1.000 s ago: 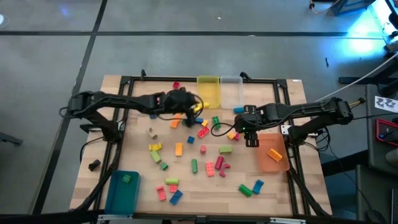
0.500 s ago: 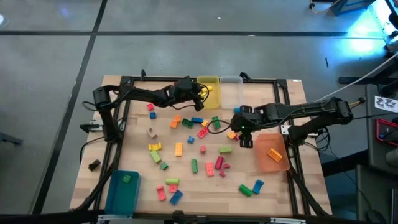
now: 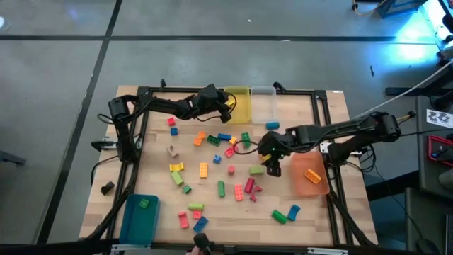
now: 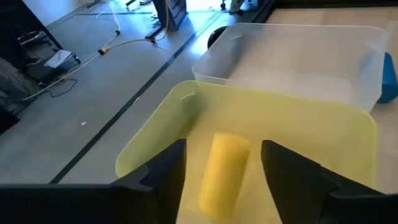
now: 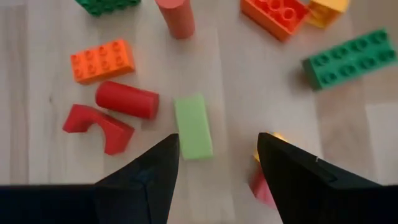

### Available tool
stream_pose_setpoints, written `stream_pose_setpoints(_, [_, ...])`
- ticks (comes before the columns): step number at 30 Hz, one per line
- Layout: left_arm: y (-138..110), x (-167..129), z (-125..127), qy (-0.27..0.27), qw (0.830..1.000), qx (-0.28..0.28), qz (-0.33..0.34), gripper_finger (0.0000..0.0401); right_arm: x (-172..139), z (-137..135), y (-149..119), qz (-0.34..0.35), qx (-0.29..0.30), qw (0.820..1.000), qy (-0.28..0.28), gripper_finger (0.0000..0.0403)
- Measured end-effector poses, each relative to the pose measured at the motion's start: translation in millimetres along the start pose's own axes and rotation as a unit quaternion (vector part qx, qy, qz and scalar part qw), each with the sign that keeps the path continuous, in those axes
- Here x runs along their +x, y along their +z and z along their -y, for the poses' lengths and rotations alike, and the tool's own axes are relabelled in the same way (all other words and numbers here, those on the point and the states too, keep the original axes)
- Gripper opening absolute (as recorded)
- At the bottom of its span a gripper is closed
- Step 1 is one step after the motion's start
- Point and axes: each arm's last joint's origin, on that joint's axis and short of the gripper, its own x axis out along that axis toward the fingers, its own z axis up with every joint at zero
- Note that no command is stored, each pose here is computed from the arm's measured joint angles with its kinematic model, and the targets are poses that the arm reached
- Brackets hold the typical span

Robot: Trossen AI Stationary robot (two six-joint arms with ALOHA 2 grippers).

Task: Sort blocks by size
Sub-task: Put the green arch block into the transparent bin

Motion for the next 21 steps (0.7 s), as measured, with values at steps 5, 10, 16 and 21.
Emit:
stream_pose_setpoints(5, [0,0,1,-0.001,1.0,-0.001,-0.001,0.0215,16,3,-11,0.013,-0.001,1.0,0.004,0.022])
stream_pose_setpoints(10, [0,0,1,-0.002,1.0,-0.002,-0.002,0.0216,32,6,-26,0.025,-0.002,1.0,0.015,0.022])
stream_pose_setpoints(16, [-1,0,1,-0.002,1.0,-0.026,-0.004,0.0217,46,5,-40,0.046,-0.014,0.998,0.047,0.022])
stream_pose_setpoints(21, [-1,0,1,-0.002,1.0,-0.025,-0.004,0.0217,52,-7,-48,0.066,-0.053,0.996,0.026,0.022])
